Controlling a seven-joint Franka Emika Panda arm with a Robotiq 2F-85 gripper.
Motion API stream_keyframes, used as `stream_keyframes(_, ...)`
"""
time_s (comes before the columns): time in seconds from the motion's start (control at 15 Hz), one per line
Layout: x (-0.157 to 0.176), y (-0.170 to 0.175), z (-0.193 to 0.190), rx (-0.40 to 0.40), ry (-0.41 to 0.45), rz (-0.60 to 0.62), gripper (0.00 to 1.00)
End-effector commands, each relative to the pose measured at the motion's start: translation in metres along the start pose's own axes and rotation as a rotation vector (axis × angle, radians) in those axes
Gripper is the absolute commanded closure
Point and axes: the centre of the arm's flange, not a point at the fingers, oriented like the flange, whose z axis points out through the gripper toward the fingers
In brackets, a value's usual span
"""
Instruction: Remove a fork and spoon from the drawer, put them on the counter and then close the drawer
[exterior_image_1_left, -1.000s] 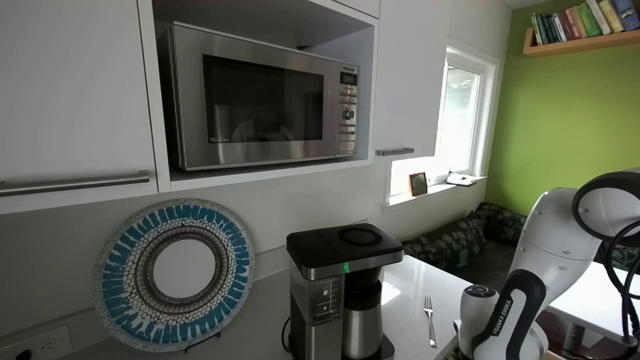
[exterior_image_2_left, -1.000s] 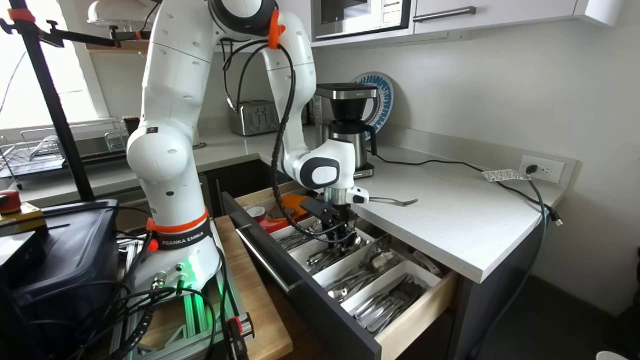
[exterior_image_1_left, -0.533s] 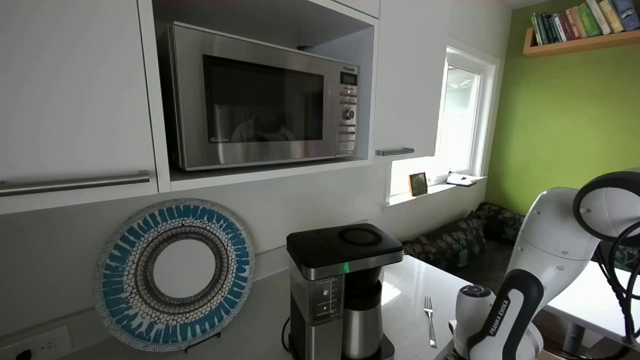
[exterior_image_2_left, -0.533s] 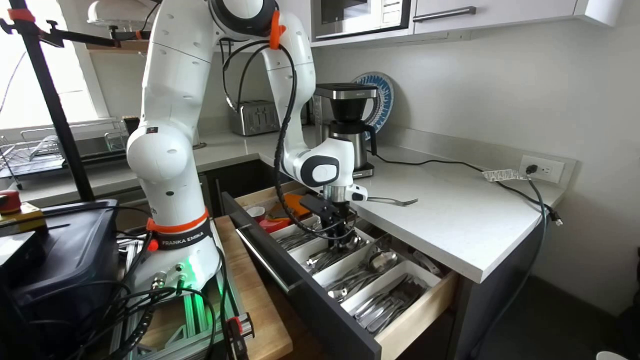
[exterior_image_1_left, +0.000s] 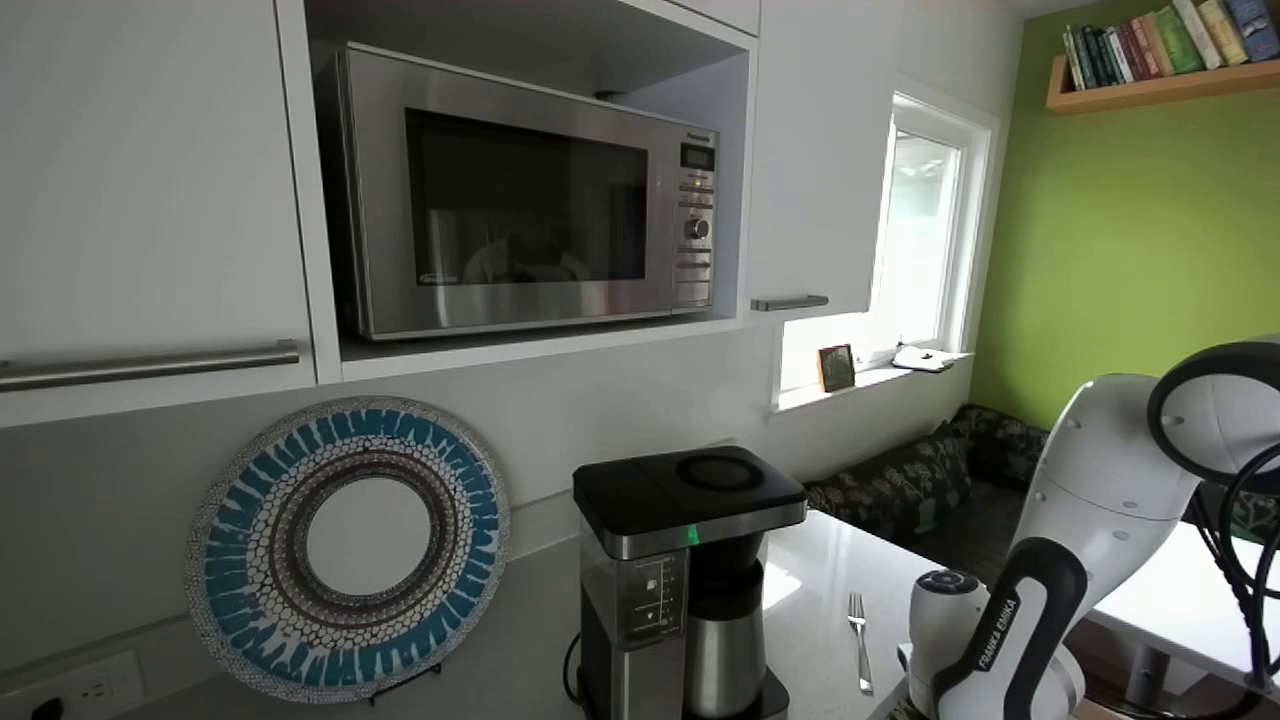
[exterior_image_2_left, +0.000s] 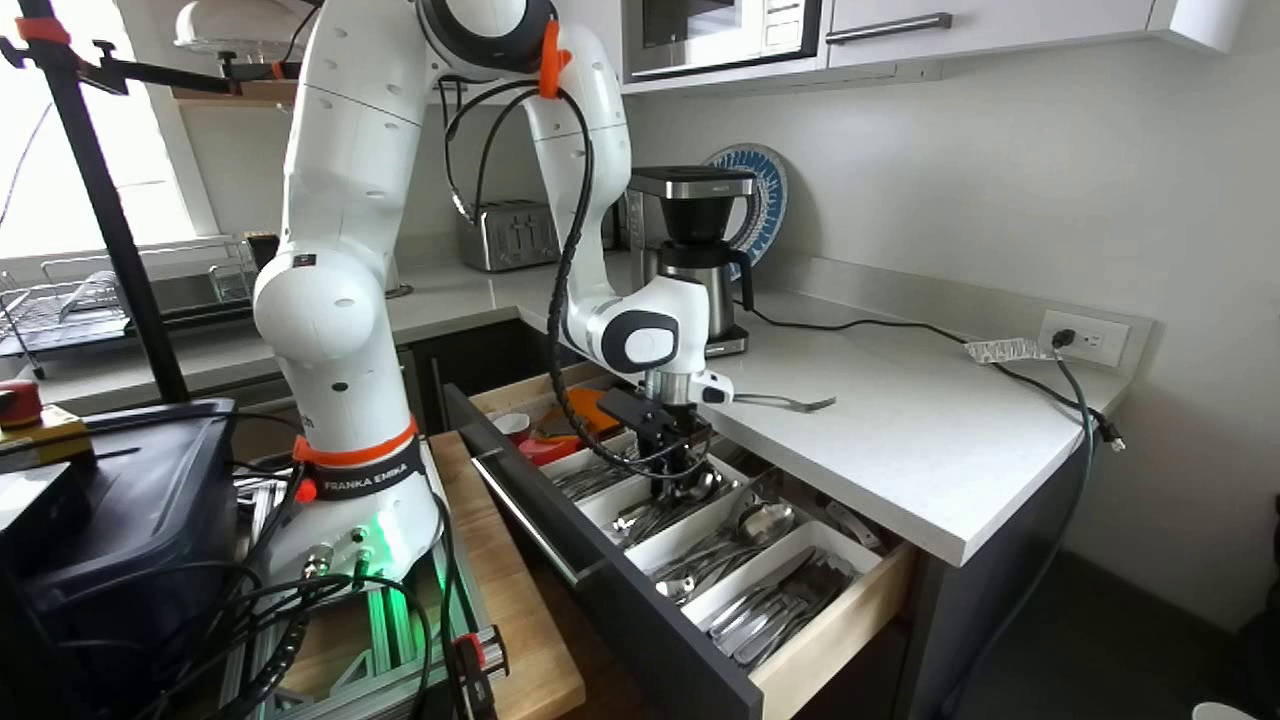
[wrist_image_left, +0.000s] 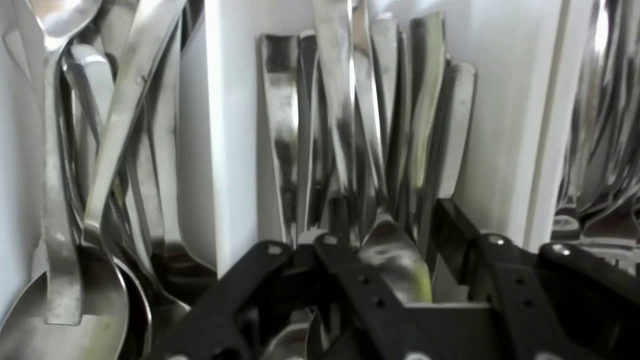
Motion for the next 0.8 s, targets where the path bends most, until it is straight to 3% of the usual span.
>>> stream_keyframes(0.0,-0.004,-0.002,-0.011,0.002,-0.046,0.002,0.51)
stream_keyframes(0.4,-0.003,-0.002,-0.004,0.01,-0.071,-0.002,0.64)
stream_keyframes(0.73,-0.002,-0.001,0.001,0.011,-0.074,-0.004,0.59)
